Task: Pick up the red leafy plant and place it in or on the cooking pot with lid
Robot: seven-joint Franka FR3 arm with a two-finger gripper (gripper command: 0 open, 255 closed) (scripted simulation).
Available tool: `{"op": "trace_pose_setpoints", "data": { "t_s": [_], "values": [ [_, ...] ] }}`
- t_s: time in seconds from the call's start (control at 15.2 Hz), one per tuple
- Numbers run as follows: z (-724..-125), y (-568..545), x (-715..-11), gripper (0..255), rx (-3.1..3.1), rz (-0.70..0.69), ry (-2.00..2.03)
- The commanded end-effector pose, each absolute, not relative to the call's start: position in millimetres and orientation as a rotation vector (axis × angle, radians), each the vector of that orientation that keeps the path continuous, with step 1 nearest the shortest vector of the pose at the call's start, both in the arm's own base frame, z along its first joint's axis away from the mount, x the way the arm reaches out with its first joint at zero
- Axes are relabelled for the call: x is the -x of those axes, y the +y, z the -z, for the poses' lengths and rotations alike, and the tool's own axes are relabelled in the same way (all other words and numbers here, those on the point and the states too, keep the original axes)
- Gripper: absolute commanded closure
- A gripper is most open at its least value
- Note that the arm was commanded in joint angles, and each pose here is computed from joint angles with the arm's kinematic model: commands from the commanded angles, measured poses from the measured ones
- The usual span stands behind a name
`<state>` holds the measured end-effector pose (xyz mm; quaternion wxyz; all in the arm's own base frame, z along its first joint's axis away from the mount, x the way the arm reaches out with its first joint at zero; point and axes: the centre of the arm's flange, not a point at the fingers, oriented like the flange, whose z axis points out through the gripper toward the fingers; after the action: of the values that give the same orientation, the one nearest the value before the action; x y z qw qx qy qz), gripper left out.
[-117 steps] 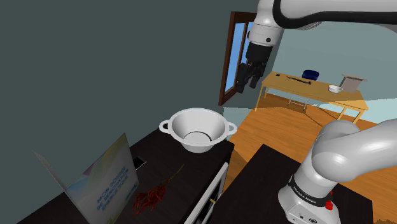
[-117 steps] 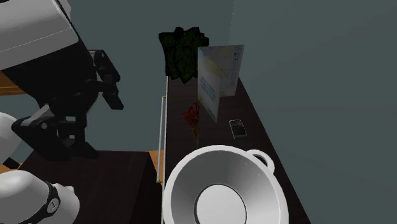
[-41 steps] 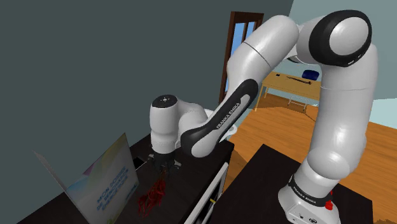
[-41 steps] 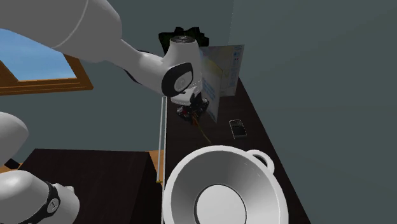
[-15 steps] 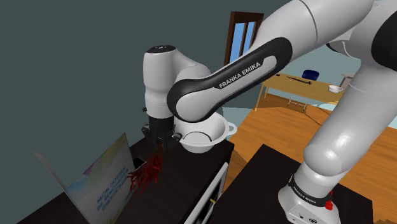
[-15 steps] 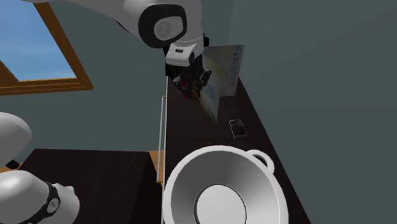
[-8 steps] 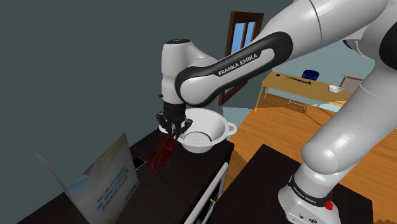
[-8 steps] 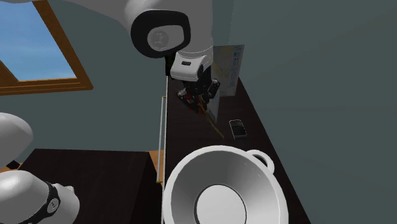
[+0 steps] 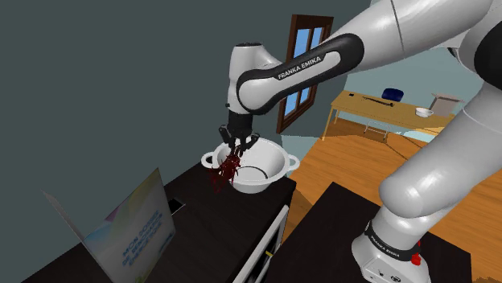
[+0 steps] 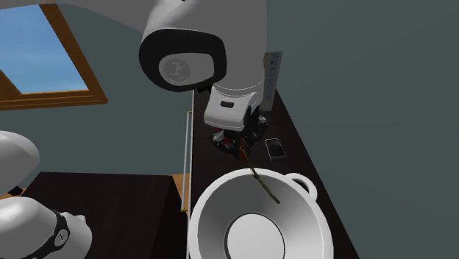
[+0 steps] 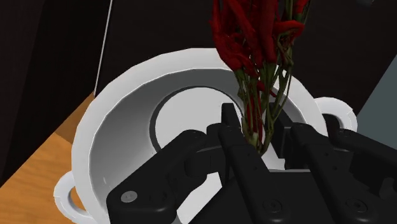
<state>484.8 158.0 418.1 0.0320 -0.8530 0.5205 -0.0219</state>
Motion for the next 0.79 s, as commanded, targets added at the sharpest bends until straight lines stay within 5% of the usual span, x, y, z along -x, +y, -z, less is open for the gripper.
{"op": "trace_pose_setpoints", "data": {
  "t_s": [0.0,0.73],
  "values": [
    [-419,134,-493,255,2.628,0.068,1.600],
    [-413,22,-527,255,2.628,0.068,1.600]
  ]
}}
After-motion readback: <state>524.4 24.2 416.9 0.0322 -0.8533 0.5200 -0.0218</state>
